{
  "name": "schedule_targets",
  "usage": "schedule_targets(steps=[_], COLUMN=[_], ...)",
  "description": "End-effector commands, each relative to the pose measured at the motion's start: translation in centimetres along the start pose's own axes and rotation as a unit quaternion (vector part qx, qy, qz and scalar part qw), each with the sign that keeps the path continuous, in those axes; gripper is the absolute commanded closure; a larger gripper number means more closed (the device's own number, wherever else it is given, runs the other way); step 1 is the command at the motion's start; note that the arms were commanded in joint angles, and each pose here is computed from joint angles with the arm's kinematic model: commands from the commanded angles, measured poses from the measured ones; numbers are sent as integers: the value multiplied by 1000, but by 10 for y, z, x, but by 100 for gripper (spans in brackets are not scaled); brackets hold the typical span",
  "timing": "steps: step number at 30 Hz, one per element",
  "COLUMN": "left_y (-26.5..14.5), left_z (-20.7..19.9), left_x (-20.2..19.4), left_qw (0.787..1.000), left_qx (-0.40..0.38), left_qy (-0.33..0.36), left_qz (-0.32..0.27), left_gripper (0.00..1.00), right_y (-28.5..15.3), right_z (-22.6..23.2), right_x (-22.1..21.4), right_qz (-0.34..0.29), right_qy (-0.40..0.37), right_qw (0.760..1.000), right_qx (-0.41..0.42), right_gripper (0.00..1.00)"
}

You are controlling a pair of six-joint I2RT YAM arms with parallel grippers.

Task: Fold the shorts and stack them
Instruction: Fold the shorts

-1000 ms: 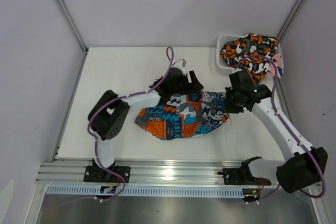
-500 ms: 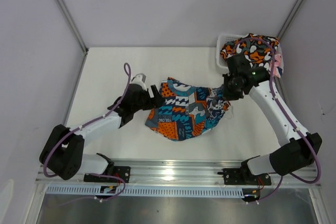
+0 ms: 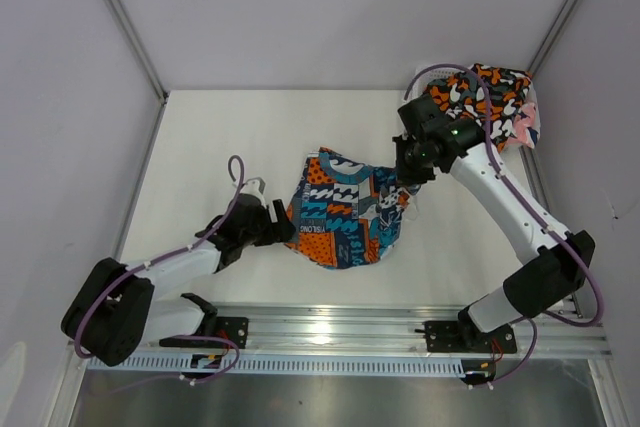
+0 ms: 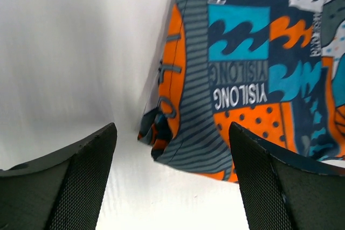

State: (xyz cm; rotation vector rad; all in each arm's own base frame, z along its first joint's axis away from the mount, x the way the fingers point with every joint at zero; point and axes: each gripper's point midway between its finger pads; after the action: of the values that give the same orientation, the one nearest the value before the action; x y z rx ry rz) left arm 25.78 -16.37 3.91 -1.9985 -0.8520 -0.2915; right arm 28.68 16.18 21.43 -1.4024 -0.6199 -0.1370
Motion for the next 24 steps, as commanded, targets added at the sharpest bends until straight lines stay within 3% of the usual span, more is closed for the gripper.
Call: schedule_targets(steps=[1, 5, 14, 24], left_y=[-4, -3, 4, 2], left_z=[-4, 2, 11, 11], left_x=[4, -10, -38, -44], left_qw=[1000, 999, 999, 999], left_qx=[-24, -35, -34, -31], left_qy=[-4, -2, 9, 18], left_qz=[-18, -1, 29, 26], left_gripper=[14, 19, 40, 43], right_y=[-4, 5, 37, 77], right_z=[27, 51, 96, 157], right_x=[28, 39, 54, 68], right_qz=[-42, -47, -46, -47], right_qy=[9, 13, 18, 21], right_qw=[999, 998, 996, 993], right_qx=[34, 50, 75, 105], right_gripper=[100, 100, 100, 100])
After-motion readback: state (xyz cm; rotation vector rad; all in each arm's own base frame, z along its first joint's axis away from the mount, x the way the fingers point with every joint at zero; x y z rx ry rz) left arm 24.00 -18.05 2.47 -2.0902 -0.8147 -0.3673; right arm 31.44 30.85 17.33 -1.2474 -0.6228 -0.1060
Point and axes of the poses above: each gripper's point midway between its finger pads, its own y axis out along the fingers, its own z axis along the line the jaws close on, x = y × z, and after that the axes turned 14 degrees about -y, right-handed
